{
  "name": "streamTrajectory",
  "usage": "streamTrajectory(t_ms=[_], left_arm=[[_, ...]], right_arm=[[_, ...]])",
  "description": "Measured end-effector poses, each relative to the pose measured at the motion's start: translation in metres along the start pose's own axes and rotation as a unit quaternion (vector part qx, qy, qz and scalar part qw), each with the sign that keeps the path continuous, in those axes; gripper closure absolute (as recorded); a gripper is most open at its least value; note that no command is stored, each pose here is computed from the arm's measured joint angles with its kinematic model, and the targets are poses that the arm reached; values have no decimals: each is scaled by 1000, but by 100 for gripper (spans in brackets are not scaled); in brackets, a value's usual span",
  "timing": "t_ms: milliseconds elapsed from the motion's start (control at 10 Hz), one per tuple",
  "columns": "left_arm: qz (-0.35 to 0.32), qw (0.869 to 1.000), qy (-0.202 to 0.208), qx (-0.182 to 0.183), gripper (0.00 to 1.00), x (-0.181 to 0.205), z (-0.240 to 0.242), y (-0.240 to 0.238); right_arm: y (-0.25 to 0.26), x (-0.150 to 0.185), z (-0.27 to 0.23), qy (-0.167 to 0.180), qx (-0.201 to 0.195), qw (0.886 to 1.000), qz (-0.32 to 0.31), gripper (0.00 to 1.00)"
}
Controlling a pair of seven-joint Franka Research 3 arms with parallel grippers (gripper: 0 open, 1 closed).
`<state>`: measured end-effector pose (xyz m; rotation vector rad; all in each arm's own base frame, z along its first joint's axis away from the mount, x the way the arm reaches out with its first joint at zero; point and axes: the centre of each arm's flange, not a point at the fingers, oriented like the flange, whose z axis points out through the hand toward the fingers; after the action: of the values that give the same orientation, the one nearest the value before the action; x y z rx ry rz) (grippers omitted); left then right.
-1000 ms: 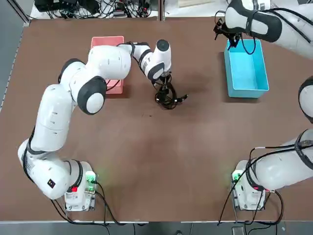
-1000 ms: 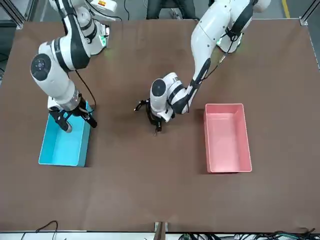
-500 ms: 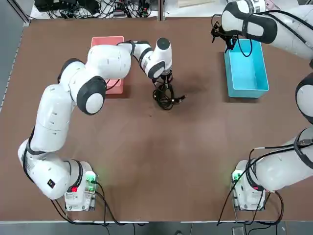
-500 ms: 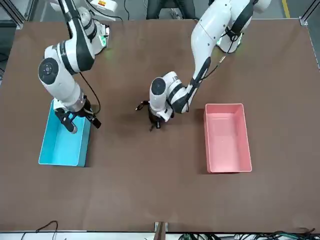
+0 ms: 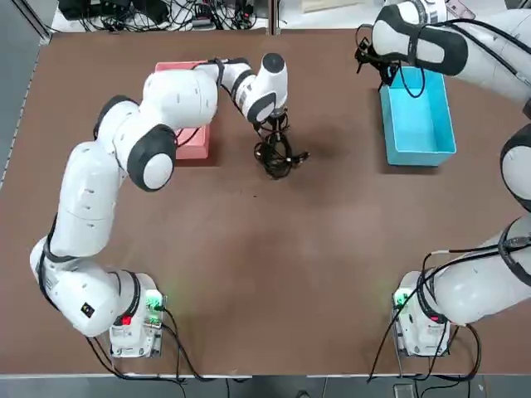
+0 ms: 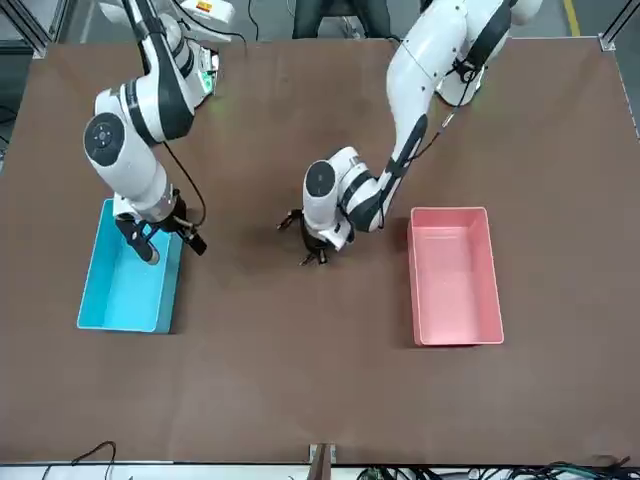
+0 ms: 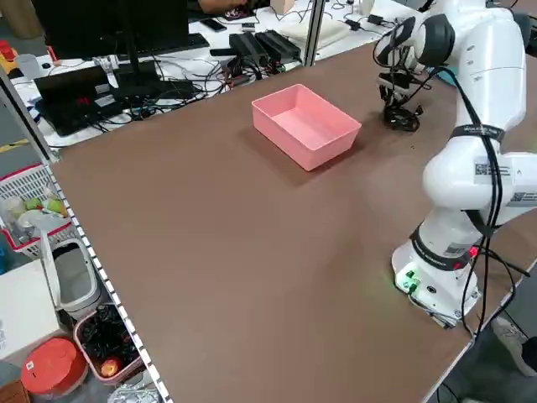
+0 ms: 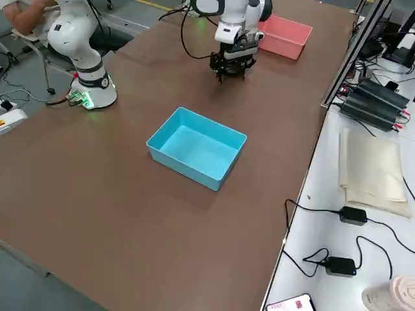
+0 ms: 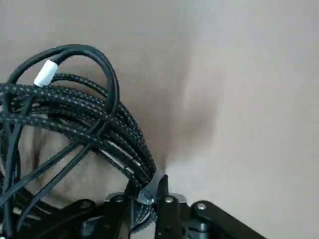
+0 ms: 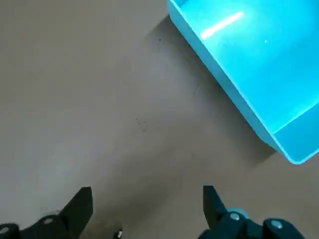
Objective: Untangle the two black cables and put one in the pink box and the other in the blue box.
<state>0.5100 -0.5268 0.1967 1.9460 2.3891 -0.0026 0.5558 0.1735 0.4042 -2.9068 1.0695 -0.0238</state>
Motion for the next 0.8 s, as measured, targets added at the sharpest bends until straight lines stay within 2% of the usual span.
streamTrajectory(t_ms=[300, 800], left_arm=[[-21, 1000, 8, -2, 81, 13, -39, 31], [-28, 997, -68, -7, 81, -22, -138, 24]], right_arm=[[-11, -17, 0, 1, 2, 1000, 24, 2], [-34, -59, 6, -13, 3, 997, 77, 1]])
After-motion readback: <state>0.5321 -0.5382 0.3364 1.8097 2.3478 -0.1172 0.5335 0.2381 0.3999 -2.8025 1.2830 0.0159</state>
